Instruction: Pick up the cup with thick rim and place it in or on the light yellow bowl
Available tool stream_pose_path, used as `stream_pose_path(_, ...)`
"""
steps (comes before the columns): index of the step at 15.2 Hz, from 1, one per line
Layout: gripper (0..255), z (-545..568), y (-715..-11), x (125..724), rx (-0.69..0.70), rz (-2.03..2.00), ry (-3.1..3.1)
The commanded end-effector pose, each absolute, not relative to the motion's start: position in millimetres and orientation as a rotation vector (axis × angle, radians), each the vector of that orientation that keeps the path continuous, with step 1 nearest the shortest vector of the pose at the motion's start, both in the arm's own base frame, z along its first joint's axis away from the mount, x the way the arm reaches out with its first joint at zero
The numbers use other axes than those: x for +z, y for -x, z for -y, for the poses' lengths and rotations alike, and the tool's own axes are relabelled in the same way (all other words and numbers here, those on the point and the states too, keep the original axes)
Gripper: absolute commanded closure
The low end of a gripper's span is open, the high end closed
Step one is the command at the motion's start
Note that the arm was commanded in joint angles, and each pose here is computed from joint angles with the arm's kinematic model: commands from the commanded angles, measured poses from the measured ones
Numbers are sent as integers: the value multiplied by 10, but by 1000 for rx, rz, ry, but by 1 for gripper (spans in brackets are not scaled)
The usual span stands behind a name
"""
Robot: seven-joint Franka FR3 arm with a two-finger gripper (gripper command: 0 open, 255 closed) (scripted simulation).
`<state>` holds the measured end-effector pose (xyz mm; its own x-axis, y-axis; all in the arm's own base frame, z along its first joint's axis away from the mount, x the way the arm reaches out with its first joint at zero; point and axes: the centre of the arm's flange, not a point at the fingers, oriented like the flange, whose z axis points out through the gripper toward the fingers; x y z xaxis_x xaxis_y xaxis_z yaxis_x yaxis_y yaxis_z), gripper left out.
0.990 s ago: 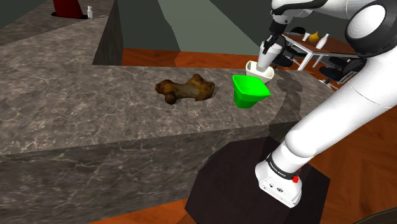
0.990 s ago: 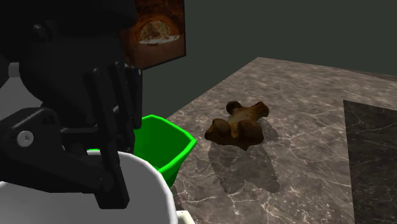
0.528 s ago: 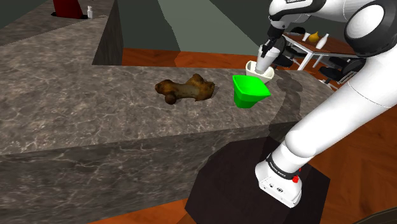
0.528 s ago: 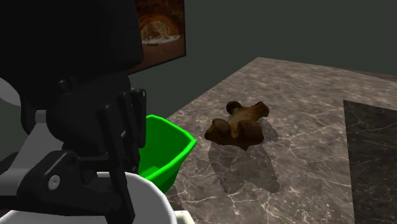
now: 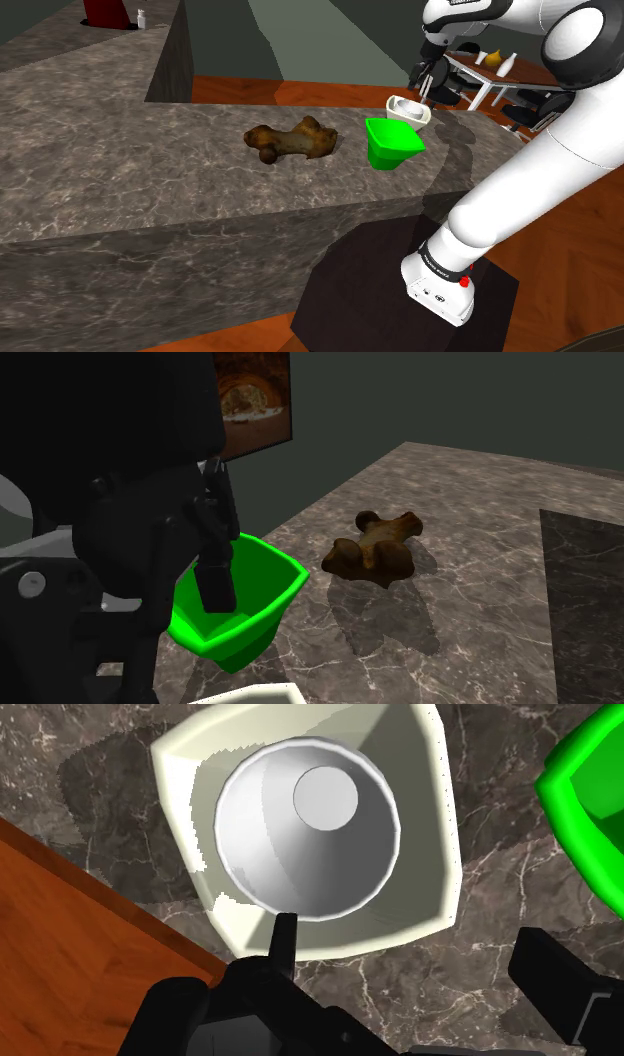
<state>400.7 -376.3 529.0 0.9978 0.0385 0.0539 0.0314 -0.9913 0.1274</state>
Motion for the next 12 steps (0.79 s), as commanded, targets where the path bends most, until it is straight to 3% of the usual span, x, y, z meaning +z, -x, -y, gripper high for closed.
stream_pose_path(1,0,3763,-4007,5290,85,-53,-3013)
stream_pose_path(5,0,3700,-3978,5786,85,-53,-3013)
stream_pose_path(12,0,3700,-3978,5786,85,-53,-3013)
